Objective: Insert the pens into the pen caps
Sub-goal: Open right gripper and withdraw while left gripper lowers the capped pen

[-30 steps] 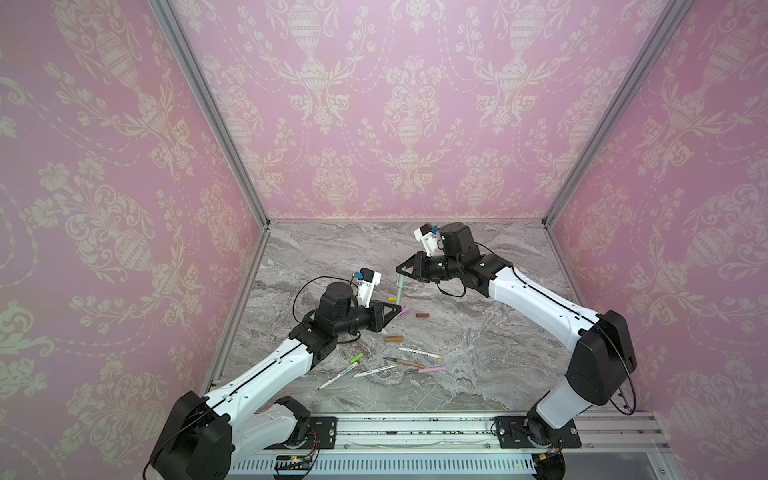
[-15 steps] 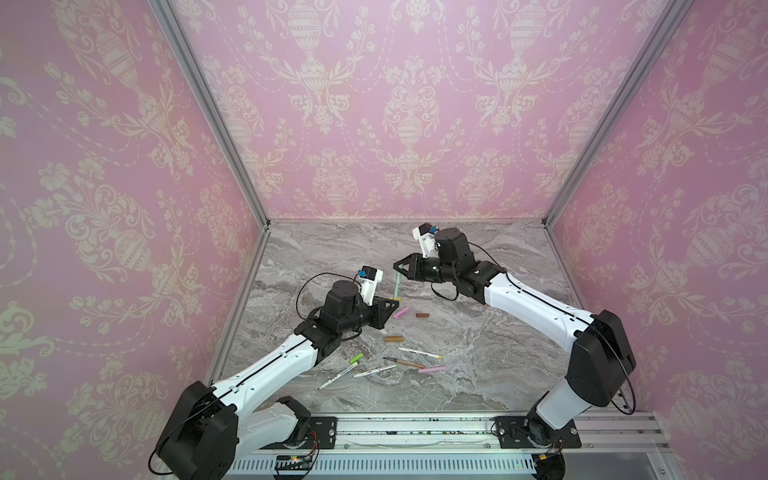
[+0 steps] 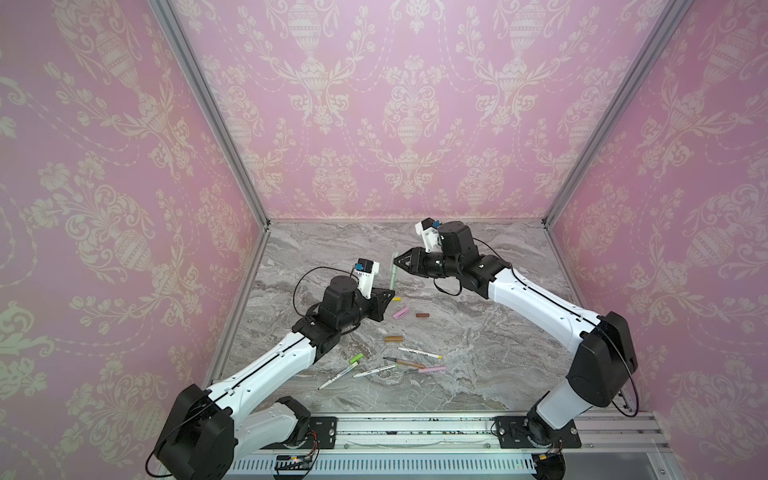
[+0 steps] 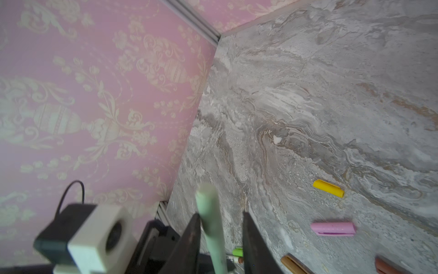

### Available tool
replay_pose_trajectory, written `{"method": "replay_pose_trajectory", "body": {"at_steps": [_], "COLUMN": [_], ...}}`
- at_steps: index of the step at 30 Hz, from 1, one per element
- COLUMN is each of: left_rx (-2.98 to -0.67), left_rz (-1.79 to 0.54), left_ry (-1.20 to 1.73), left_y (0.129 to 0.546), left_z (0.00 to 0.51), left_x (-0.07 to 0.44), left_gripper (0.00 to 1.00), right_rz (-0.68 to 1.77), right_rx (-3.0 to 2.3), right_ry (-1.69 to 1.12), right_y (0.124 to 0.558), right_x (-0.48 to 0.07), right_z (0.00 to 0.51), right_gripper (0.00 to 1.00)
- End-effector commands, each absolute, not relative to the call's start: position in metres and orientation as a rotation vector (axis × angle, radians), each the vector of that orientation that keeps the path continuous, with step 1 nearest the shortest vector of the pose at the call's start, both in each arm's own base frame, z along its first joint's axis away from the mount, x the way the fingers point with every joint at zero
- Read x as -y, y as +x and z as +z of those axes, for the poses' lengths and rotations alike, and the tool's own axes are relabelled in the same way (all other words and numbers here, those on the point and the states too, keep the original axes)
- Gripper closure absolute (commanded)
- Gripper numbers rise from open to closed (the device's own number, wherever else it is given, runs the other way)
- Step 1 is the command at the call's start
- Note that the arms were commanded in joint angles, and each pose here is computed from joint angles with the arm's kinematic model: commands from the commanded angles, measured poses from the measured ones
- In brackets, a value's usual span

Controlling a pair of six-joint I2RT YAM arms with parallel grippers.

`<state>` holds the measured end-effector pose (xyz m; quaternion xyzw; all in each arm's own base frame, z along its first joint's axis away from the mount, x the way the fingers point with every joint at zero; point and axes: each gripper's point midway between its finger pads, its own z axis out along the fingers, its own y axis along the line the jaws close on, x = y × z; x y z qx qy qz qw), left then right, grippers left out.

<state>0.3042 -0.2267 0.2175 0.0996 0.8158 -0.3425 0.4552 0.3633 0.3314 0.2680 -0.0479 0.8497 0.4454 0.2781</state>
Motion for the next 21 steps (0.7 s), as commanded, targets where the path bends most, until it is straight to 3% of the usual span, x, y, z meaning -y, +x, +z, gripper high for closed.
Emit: {"method": "replay_pose_trajectory", "body": {"at_steps": [1,5,12,21], "left_rx": [-2.054,-2.173,-2.409,-2.687], "left_rz": [-0.654,-0.517,-0.487,-0.41], "left_ry": [0.053,-0.026,-0.212,-0.111], "left_y": [0.318,0.329,0.383,0.428], "left_z": [0.216,0.202,0.149,0.077], "left_x": [0.189,0.164,0.131,0.148], "left_gripper": [1.0,1.0,1.0,1.0], "right_rz": [1.23,1.177,1.093,0.94], "right_rx": [-2.298,-2.302,-2.446,-2.548], "right_ry": [-0.139,-0.107,-0.04,-0.088], "right_y": [0.354,0.361,0.348,0.339], "right_x": [-0.318,-0.307,-0.294,-0.277], "right_z": [0.293,0.292,0.236,0.201], "right_gripper": [0.54,0.49,0.48,0.48]}}
